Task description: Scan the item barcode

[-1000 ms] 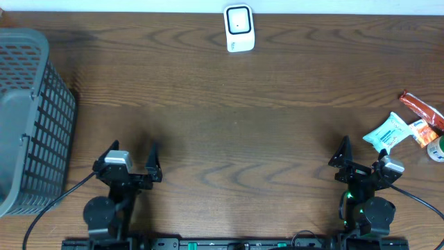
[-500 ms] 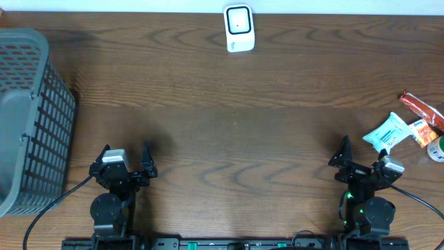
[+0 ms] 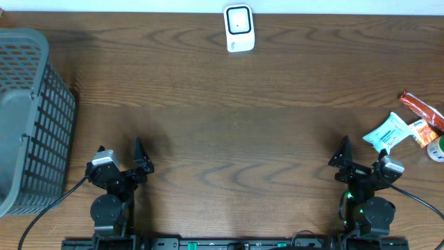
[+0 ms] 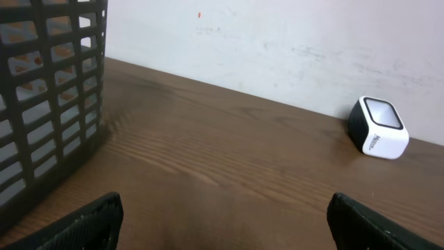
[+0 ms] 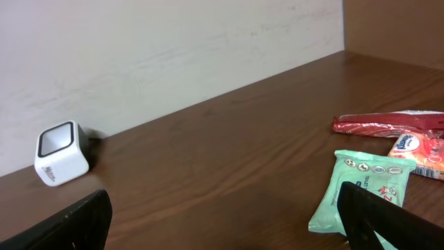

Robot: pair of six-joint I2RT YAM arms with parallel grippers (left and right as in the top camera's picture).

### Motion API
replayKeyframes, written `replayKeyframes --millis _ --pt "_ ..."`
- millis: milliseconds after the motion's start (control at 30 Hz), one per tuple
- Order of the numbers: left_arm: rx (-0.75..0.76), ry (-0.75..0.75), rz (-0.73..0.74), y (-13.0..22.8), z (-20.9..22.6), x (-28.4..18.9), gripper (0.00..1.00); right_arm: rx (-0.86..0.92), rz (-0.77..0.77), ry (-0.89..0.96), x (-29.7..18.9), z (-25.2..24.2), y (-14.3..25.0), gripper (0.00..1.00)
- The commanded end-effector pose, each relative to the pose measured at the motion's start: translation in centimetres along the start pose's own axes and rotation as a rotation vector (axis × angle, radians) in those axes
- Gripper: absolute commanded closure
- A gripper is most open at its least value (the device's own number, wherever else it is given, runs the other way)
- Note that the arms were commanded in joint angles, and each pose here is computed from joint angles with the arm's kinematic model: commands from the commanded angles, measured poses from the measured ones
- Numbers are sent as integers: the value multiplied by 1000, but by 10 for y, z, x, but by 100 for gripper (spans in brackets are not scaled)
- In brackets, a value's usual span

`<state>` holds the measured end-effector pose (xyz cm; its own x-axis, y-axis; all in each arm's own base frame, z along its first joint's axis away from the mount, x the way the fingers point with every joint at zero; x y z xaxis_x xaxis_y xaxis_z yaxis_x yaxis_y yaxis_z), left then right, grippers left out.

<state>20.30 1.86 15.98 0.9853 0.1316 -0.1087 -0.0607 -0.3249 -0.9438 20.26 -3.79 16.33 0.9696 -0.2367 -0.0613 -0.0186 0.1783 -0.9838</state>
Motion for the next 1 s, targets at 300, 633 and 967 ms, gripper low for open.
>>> replayKeyframes --millis 300,633,967 --pt "33 27 55 18 0 2 6 -11 1 -11 0 2 1 1" --pt "33 27 54 18 0 2 6 -11 1 -11 0 2 1 1" --pt "34 26 57 18 0 2 6 -11 1 -11 0 2 1 1"
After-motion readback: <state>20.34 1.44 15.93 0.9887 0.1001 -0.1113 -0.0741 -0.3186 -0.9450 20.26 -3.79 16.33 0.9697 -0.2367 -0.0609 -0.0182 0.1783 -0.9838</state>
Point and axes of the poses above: each gripper's point midway between its finger pads, its own x axis out along the fingers, its own z axis along the line the jaws close on, y = z × x, the point moved 4 cm from there along -x, back along the fingers, and after that the axes turned 6 degrees about -x, right-handed, at the moved point
